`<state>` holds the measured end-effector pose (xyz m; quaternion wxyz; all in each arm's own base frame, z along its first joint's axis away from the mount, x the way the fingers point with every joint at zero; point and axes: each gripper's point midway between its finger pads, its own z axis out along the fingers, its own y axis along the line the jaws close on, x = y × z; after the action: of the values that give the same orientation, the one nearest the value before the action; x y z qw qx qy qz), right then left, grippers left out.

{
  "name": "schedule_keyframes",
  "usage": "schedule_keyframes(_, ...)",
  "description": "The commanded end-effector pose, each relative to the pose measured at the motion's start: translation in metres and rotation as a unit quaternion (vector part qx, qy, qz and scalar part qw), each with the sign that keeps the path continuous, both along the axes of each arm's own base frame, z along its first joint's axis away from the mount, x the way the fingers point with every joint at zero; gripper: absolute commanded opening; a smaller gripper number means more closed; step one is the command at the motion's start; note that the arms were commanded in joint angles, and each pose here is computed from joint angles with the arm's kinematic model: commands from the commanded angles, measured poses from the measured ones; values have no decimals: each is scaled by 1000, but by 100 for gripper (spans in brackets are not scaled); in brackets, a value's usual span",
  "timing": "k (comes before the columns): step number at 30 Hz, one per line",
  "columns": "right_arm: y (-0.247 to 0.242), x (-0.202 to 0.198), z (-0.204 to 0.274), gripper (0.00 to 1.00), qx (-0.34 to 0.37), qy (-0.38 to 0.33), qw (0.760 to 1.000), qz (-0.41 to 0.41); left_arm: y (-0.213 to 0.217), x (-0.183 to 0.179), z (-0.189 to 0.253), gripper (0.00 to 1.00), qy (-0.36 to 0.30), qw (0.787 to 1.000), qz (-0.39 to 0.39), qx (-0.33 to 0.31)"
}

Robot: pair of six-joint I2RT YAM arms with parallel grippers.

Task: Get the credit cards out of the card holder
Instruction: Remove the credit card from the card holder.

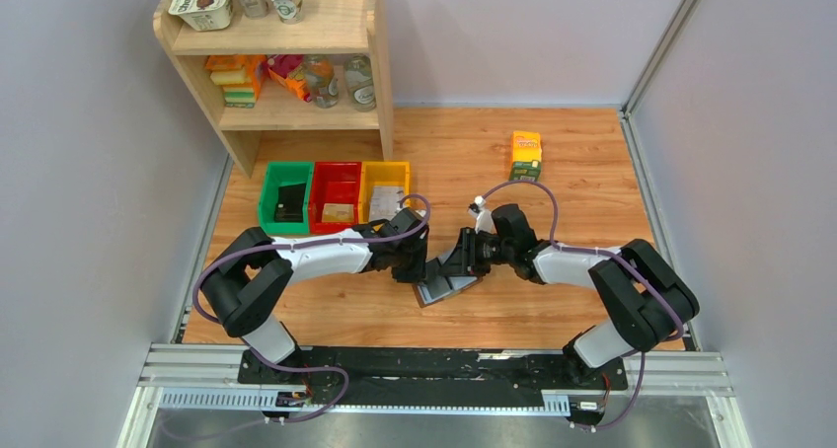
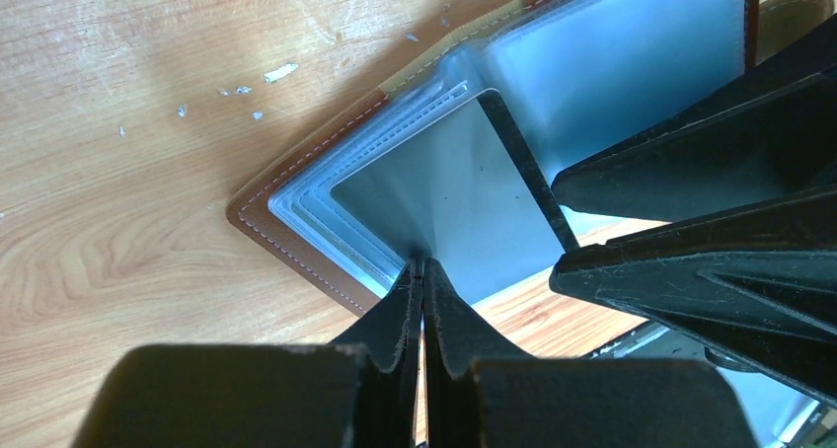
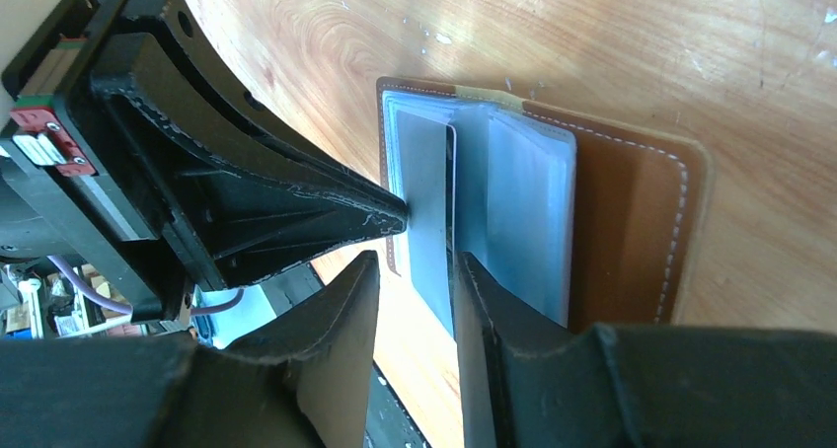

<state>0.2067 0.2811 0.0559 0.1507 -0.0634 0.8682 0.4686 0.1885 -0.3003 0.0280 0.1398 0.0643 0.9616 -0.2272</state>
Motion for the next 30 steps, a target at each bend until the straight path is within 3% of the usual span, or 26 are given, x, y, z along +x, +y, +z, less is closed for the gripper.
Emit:
schedule_keyframes(1,14,3,18,33,42,-18,999,24,1,-2,-11,4,8,1000,-8,12)
schedule_keyframes(13,31,-13,7,29,43,-3,996,84,6,-3,-14,2,5,1000,-16,24)
schedule_keyframes(19,28,-6,-5,24,7,-1,998,59,9,-3,-10,2,-2,1000,-14,26)
schedule_keyframes(24,16,0,-7,27,-26,-15,999,21,24,3,10,18,-33,999,12,38)
schedule_keyframes(30,9,-2,-7,29,-45,-12,999,12,33,4,10,22,-40,998,32,49)
